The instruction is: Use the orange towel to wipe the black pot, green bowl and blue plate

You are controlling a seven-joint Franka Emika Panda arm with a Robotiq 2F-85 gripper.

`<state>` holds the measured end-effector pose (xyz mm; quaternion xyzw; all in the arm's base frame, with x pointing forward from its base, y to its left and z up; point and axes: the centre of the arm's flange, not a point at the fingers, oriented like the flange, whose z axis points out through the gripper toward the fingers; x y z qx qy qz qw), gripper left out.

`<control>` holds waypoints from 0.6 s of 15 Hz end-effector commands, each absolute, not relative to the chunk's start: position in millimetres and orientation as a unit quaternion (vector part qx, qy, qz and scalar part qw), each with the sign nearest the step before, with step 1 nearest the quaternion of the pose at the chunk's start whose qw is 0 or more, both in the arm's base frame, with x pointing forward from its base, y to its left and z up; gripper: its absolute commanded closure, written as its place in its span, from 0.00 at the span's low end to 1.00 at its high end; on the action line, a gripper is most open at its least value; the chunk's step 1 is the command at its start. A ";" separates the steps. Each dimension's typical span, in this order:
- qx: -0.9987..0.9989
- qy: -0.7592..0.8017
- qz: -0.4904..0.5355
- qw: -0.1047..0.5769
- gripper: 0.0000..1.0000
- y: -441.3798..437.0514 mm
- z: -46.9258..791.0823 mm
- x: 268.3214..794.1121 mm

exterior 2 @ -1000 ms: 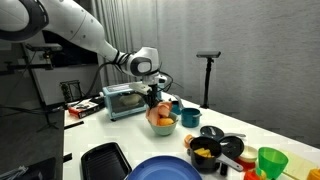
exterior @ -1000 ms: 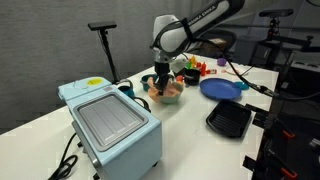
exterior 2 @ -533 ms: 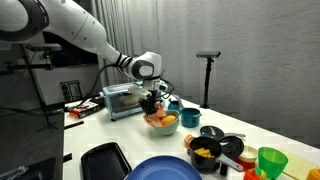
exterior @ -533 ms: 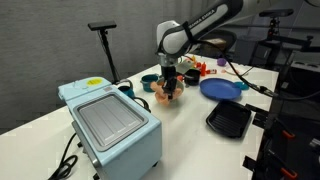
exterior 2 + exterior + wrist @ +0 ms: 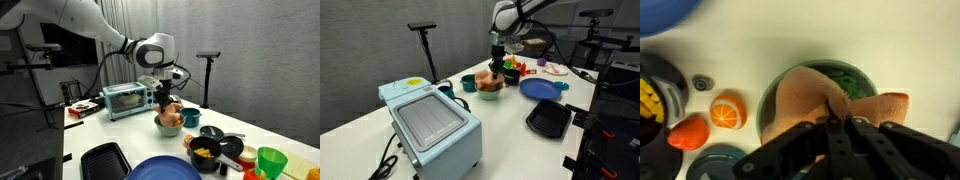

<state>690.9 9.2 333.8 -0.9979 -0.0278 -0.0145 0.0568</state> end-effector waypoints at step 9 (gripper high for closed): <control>-0.995 -0.048 -0.058 0.070 0.99 -69.7 417.8 594.7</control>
